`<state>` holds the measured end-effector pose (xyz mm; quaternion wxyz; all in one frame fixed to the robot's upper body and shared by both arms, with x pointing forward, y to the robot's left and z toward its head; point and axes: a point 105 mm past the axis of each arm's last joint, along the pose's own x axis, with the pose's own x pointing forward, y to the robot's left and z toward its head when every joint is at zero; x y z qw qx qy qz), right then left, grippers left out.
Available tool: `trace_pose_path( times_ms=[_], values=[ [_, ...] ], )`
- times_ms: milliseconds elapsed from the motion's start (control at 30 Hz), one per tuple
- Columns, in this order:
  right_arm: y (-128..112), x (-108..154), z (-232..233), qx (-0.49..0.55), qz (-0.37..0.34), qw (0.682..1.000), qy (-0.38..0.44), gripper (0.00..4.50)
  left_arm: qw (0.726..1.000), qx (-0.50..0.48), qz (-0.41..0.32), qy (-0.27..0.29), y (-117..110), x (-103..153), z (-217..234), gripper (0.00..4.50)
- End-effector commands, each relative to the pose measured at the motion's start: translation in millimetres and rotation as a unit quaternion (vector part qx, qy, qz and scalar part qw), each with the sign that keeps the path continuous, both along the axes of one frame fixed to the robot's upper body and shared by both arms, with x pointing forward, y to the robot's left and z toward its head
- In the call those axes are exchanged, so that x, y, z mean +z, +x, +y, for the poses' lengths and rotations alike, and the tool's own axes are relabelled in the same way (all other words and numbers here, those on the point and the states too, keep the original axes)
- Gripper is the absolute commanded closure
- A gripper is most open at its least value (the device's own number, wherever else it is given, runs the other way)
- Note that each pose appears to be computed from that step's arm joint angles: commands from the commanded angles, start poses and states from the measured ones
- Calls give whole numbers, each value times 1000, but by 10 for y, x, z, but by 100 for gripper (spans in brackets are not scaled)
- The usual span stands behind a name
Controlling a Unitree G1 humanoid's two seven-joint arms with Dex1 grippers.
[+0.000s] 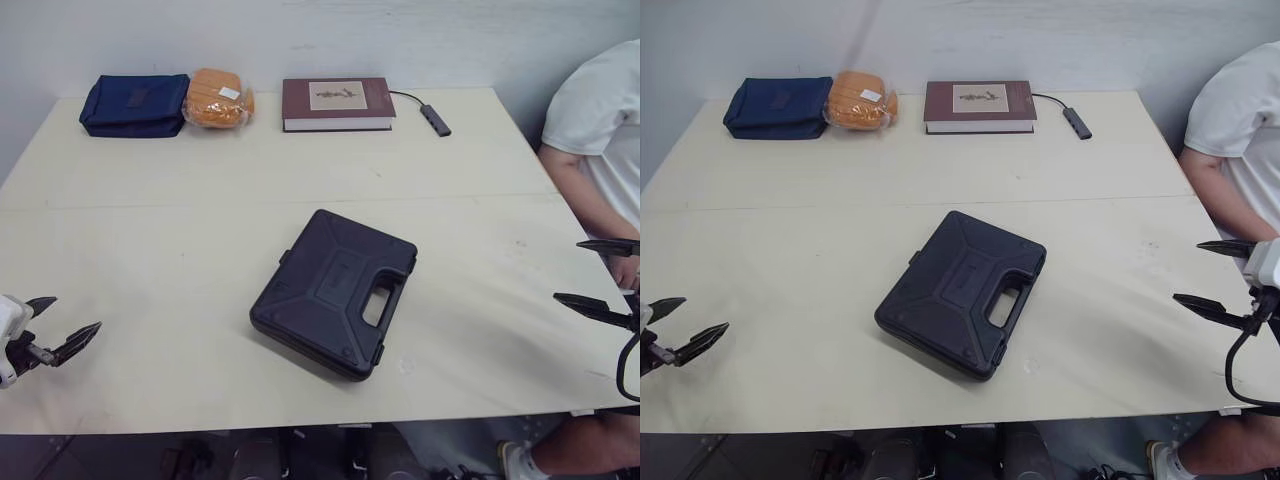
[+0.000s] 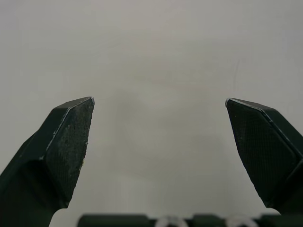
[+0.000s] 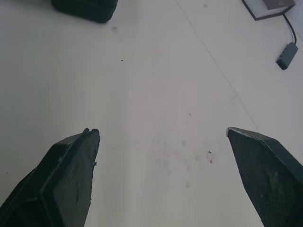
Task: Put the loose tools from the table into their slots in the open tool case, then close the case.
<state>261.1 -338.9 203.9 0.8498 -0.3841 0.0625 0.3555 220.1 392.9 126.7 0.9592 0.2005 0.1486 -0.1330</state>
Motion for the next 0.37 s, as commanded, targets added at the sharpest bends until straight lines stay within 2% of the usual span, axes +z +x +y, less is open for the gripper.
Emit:
trace_pose_path(
  times_ms=[33,367],
  values=[
    [69,125,7,-4,-32,999,0,3,1000,0,-20,16,-19,109,16,0],
    [93,50,65,7,-22,1000,1,3,999,-15,-26,16,38,115,-51,0]
  ],
)
